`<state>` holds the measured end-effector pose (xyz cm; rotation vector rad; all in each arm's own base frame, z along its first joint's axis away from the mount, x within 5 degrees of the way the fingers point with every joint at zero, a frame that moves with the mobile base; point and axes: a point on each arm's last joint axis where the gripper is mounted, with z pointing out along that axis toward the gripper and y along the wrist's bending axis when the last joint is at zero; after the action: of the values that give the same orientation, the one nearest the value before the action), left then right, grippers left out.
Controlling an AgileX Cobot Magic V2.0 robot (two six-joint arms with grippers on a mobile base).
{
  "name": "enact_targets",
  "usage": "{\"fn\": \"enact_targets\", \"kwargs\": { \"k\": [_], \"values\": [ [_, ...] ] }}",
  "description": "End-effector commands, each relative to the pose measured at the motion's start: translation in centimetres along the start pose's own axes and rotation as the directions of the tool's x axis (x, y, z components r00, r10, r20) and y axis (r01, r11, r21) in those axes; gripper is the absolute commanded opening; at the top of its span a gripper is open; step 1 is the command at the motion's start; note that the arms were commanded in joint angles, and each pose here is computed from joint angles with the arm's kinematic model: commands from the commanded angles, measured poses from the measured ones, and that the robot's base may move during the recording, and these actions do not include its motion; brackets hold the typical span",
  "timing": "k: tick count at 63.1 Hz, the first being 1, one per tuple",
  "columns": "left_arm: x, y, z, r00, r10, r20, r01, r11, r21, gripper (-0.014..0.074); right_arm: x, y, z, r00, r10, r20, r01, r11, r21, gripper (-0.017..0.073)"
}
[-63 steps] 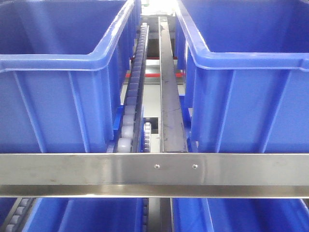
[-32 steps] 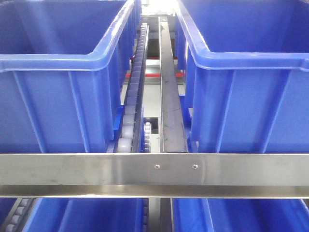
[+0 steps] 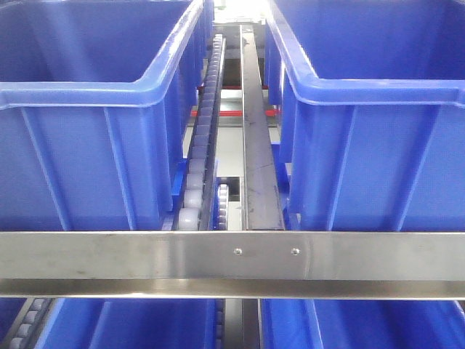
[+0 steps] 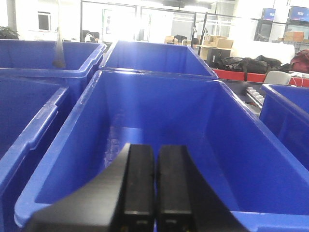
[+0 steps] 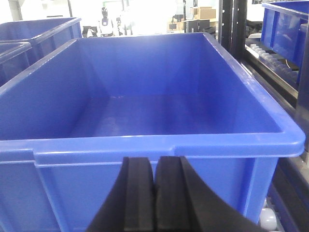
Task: Pick and sort blue part to right shelf
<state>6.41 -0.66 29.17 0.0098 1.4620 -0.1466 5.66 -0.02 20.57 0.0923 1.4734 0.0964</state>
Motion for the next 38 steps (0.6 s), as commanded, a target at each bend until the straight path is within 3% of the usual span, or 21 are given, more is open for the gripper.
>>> {"fn": "enact_targets", "kwargs": {
  "k": [1, 38],
  "values": [
    [-1.46, 0.04, 0.01, 0.996, -0.015, 0.093, 0.016, 1.000, -0.009, 0.0125, -1.61, 0.14, -0.29, 0.992, -0.008, 0.125, 0.009, 1.000, -0.006, 0.0057],
    [-1.46, 0.04, 0.01, 0.996, -0.015, 0.093, 0.016, 1.000, -0.009, 0.0125, -1.61, 0.14, -0.29, 0.992, -0.008, 0.125, 0.009, 1.000, -0.006, 0.0057]
  ]
}}
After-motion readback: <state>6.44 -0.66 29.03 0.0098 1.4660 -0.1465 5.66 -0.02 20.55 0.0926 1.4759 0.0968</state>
